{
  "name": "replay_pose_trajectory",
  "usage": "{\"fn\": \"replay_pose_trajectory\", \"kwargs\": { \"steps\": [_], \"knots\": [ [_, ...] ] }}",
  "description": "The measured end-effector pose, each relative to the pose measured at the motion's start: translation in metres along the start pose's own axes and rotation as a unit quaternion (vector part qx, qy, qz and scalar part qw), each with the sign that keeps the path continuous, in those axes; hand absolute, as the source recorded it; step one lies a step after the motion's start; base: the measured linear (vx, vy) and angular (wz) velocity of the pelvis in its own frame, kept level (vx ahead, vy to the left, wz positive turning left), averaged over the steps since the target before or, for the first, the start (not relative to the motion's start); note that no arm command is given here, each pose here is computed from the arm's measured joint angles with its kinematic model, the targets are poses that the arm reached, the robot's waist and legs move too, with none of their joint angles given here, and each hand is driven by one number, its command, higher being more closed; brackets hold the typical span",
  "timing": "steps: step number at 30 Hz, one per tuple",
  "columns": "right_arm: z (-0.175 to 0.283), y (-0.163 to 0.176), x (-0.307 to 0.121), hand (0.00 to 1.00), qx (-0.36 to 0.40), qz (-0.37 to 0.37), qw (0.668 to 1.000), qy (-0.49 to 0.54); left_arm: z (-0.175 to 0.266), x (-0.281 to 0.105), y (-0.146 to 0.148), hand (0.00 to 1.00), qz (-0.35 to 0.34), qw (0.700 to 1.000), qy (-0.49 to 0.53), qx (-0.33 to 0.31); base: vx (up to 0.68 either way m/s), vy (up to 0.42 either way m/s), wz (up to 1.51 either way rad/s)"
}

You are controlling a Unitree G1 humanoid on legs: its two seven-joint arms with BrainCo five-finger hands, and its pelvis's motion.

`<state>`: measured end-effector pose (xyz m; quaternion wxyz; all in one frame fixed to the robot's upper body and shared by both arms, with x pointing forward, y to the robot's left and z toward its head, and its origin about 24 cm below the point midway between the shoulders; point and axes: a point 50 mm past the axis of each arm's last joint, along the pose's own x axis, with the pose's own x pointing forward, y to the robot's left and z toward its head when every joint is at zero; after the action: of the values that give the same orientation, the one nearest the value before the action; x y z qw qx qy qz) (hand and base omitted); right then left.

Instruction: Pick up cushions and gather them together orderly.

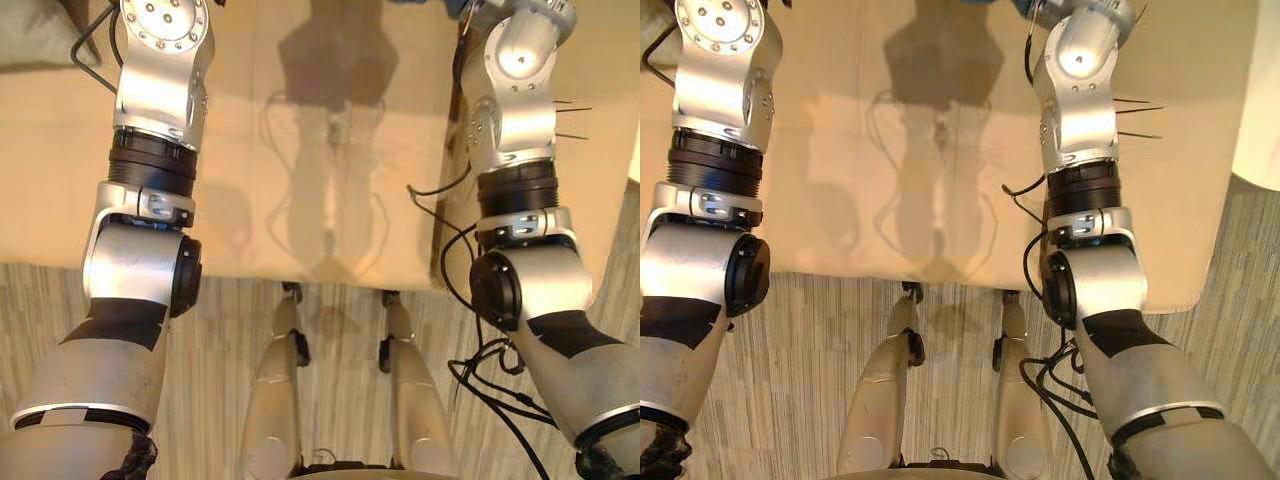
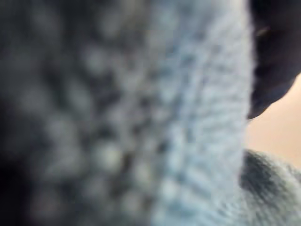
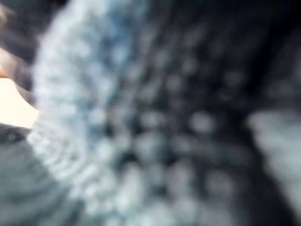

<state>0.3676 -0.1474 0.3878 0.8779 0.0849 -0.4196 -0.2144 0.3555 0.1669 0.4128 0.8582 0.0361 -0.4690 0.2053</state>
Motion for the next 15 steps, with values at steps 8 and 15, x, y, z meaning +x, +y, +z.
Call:
{"fn": "replay_pose_trajectory", "kwargs": {
  "steps": [8, 15],
  "knots": [
    [-0.062, -0.011, -0.030, 0.00, -0.047, 0.061, 0.991, 0.113, -0.085, -0.060, -0.002, 0.00, -0.025, 0.985, 0.170, -0.019, 0.02, 0.063, 0.05],
    [-0.119, -0.034, -0.083, 0.00, -0.070, 0.095, 0.970, 0.212, -0.135, -0.124, 0.000, 0.00, -0.062, 0.960, 0.272, -0.002, -0.03, 0.063, 0.00]
  ]
}}
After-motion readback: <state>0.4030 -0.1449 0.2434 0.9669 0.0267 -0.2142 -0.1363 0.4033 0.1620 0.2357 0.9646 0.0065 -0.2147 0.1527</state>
